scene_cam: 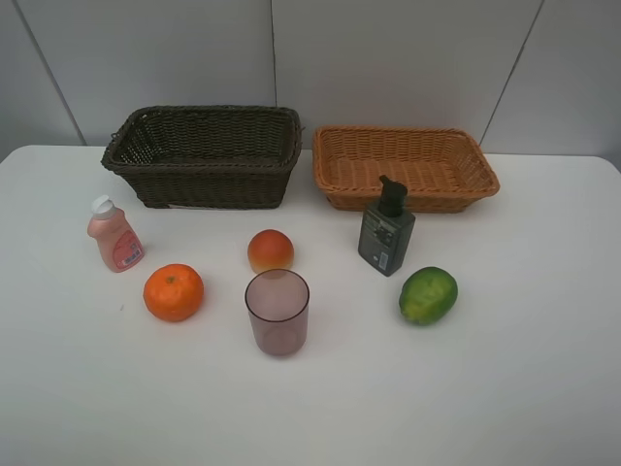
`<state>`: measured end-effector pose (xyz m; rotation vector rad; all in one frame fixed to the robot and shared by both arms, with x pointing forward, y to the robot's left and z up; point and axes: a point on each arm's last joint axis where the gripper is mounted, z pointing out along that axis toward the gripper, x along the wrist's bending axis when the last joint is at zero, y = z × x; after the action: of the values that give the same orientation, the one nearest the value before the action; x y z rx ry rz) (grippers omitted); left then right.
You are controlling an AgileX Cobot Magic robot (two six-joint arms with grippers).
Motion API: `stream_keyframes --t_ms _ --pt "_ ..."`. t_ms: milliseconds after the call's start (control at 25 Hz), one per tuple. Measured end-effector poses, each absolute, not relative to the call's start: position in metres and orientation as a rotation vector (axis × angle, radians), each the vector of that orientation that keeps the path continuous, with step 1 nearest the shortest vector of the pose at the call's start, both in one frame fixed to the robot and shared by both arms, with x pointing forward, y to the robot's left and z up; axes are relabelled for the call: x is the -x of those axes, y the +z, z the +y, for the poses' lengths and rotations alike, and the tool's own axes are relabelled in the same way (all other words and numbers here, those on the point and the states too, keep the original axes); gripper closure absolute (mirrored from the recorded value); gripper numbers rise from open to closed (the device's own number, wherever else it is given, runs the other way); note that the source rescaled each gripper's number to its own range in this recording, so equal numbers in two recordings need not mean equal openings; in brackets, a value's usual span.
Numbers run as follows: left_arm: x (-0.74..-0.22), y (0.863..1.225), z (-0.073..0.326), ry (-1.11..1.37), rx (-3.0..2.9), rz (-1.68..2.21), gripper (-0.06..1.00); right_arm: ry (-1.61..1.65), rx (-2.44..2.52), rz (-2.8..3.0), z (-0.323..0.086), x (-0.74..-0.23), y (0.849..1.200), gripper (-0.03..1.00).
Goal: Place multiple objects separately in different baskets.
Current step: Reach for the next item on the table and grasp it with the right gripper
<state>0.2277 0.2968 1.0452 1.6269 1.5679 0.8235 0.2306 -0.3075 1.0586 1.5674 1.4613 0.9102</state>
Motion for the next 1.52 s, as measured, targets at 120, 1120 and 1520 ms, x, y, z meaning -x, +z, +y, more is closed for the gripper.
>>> stream_keyframes --t_ms 120,1120,1520 --pt "-0.228 1.045 0.297 0.824 -1.627 1.568 0.02 0.910 -1.567 1.461 -0.307 -0.231 1.059 0.03" --pt "-0.228 1.045 0.297 0.824 -1.627 1.568 0.02 0.856 -1.663 1.747 -0.293 -0.321 1.106 0.03" --pt "-0.228 1.045 0.297 0.824 -1.627 1.568 0.02 0.691 -1.506 2.223 -0.240 -0.435 1.107 0.03"
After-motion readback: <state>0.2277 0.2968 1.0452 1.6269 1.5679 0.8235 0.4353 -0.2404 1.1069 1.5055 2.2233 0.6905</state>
